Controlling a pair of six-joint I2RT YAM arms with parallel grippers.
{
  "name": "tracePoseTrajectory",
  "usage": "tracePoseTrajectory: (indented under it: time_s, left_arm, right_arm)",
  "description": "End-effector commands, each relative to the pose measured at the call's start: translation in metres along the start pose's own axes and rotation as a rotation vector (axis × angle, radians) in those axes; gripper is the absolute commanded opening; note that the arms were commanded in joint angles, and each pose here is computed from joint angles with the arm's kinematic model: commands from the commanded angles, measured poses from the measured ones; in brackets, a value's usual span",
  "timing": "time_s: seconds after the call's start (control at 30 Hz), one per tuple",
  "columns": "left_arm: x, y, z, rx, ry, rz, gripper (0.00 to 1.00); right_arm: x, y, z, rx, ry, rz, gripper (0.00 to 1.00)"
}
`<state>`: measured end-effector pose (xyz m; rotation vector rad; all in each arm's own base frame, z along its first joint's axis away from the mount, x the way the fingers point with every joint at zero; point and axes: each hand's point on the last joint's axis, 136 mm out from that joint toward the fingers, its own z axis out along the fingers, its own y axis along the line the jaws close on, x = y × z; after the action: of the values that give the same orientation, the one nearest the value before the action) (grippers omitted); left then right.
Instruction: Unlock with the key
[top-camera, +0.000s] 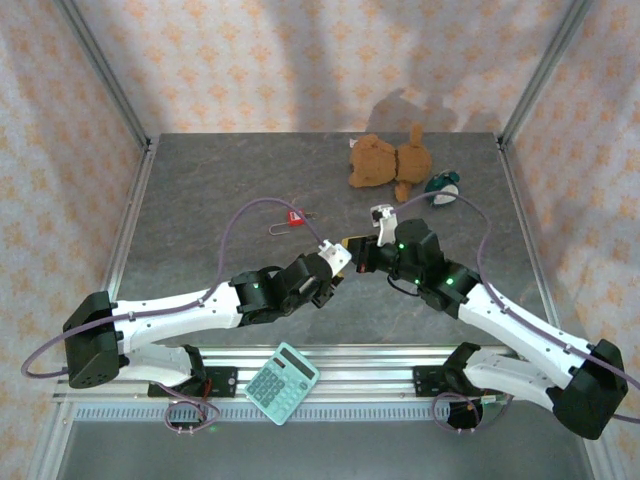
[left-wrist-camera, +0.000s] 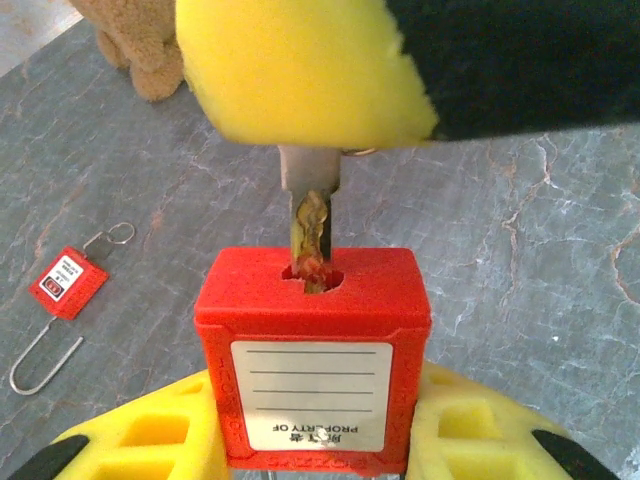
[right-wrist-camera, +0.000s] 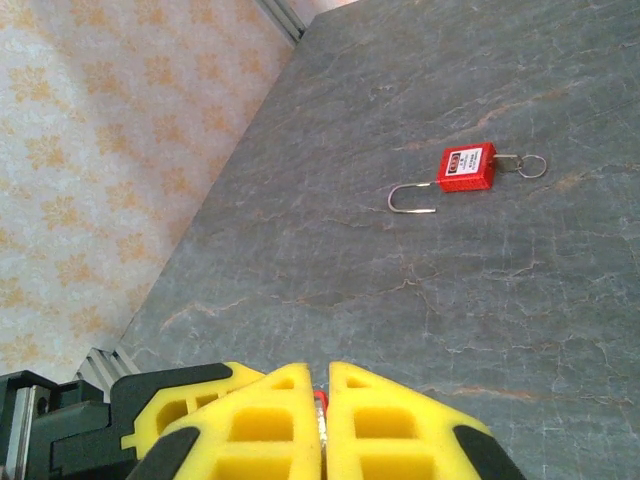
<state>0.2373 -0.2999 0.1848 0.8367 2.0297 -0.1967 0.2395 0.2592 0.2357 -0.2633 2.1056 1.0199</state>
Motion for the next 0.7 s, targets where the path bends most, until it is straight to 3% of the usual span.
tracePoseTrajectory:
  time_s: [0.0, 0.4, 0.67]
  left_arm:
    - [-0.086, 0.007, -0.028, 0.010, -0.273, -0.092, 0.29]
    - [-0.091, 0.018, -0.042, -0.021, -0.337, -0.130, 0.29]
    - [-0.097, 0.018, -0.042, -0.025, -0.352, -0.130, 0.29]
  right_arm:
    - [0.044, 0.003, 0.006, -0.037, 0.199, 0.004, 0.07]
    - [0.043, 0.007, 0.011, -0.100, 0.168, 0.087, 0.07]
    - [0.054, 0.008, 0.015, -0.106, 0.213, 0.085, 0.07]
